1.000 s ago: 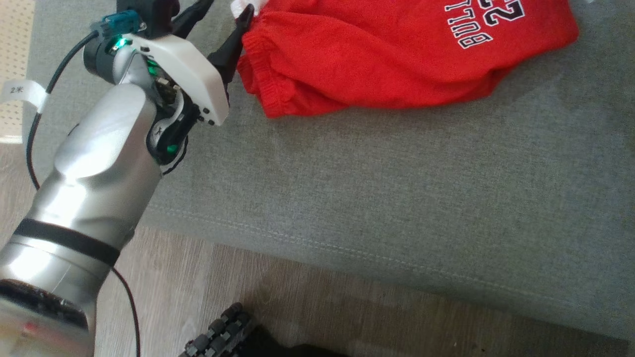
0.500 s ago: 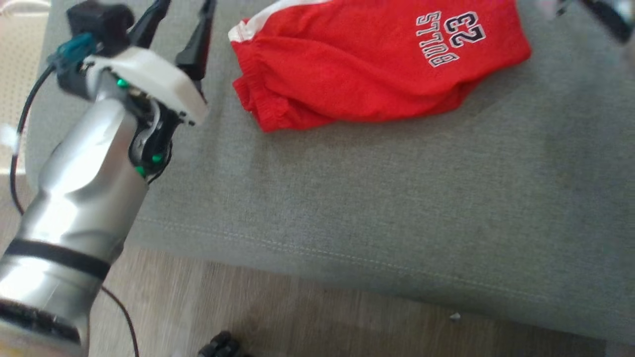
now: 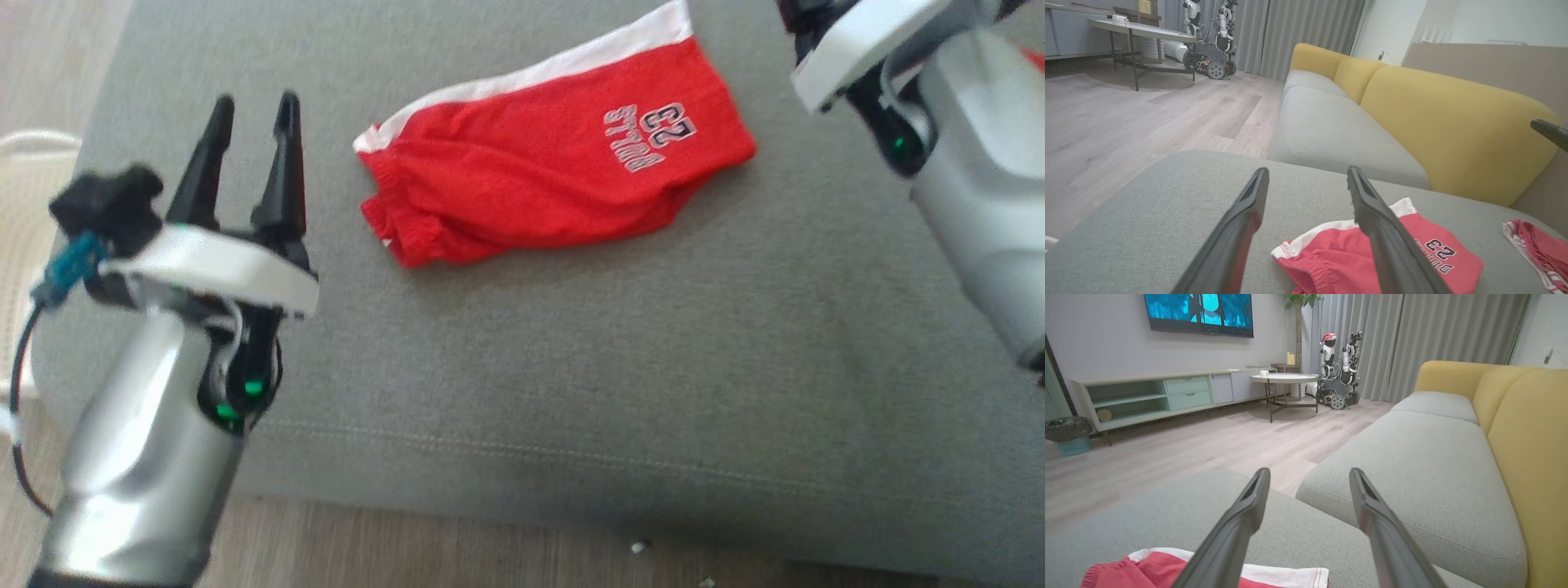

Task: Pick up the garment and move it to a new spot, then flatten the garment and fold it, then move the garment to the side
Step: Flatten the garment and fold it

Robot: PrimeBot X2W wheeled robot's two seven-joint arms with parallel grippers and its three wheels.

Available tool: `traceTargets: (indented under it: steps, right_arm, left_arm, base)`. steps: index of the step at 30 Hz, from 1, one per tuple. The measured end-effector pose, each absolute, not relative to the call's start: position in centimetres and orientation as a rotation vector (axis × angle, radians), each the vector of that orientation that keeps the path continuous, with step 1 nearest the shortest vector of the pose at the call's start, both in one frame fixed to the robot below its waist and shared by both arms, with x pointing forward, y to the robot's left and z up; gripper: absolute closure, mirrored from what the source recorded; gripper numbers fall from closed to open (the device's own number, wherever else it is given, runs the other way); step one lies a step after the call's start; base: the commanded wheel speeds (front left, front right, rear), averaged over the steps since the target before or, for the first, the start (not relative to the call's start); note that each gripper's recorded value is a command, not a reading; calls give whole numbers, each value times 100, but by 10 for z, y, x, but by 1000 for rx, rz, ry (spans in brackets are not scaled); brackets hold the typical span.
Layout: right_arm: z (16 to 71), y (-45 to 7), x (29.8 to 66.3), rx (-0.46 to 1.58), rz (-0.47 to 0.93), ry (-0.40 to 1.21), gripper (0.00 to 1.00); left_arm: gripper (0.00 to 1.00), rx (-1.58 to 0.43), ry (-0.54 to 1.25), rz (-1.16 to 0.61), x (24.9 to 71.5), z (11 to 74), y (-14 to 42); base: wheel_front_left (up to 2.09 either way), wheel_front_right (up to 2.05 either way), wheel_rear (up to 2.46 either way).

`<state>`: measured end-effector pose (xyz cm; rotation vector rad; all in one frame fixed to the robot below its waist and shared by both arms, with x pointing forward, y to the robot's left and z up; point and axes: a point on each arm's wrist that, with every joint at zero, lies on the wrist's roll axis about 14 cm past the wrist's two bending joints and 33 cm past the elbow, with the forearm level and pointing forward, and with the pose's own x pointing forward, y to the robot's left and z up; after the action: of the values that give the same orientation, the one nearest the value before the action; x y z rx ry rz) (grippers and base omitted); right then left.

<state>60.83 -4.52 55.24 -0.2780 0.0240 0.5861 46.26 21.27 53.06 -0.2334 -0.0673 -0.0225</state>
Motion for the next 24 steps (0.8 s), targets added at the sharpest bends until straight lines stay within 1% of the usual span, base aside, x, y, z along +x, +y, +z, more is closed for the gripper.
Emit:
traceTargets:
  steps: [6,7,9,10,13,14,15,24]
  right_arm:
    - [591,-55,578,-140,553,-64,0]
    - [591,-55,578,-140,553,-64,0]
    - [593,-62,566,-111,540,-76,0]
    - [587,-70,553,-84,523,-71,0]
    - [574,-79,533,-45,500,-58,0]
    - [574,-79,533,-45,500,-58,0]
    - [567,-83,521,-20,486,-55,0]
    - [540,-90,481,91,425,-44,0]
  left_arm:
    - [0,-294,-139,-15,435,548,202]
    - [0,-294,-139,-15,435,548,202]
    - [0,-306,-160,-14,427,553,199]
    - [0,-312,-172,-12,419,555,196]
    - [0,-332,-177,-2,408,553,193]
    - [0,-332,-177,-2,408,553,193]
    - [0,-344,-177,-2,402,551,190]
    - [0,-396,-159,-8,379,535,177]
  base:
    - [0,0,0]
    - [0,0,0]
    - [0,0,0]
    - [0,0,0]
    - [0,0,0]
    - [0,0,0]
    - [0,0,0]
    - [0,0,0]
